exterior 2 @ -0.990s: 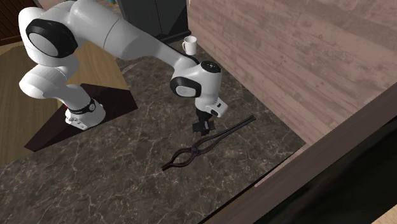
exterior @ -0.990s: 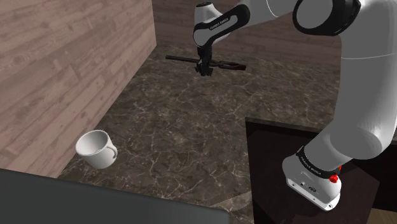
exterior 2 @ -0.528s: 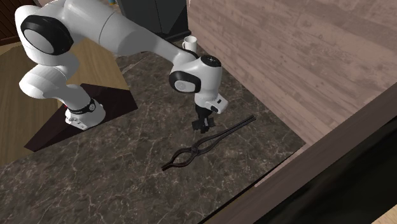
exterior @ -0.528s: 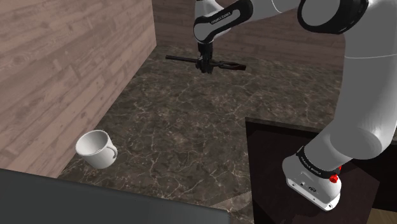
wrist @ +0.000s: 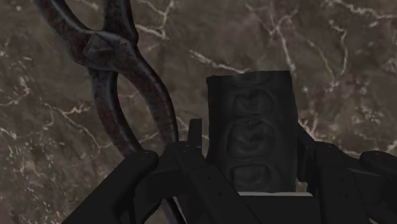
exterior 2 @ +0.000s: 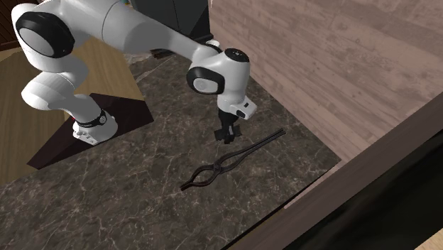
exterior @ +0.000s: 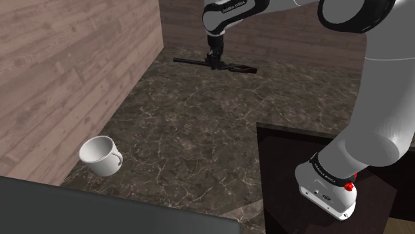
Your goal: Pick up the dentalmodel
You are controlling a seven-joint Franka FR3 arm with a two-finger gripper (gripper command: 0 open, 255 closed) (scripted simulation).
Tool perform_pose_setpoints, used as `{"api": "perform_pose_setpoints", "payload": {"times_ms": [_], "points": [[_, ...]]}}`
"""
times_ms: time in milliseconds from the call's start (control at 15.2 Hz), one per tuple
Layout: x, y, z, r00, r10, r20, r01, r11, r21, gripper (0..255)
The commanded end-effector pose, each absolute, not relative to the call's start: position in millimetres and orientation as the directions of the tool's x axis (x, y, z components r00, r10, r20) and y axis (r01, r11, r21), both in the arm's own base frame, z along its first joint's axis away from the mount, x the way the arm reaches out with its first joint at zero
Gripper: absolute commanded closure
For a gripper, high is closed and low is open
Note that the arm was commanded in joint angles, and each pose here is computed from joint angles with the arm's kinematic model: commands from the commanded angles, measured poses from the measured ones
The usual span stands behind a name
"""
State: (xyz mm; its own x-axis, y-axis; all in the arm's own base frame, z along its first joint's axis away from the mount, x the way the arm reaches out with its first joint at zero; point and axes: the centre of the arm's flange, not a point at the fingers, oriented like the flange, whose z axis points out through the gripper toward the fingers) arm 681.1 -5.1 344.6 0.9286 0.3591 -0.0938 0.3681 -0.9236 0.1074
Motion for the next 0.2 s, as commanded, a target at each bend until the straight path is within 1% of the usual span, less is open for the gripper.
{"api": "perform_pose_setpoints", "payload": {"times_ms": [0, 132], "points": [[680.2, -4.5, 356.6, 0.929, 0.359, -0.094, 0.368, -0.924, 0.107, 255], [680.2, -4.5, 357.4, 0.929, 0.359, -0.094, 0.368, -0.924, 0.107, 255]]}}
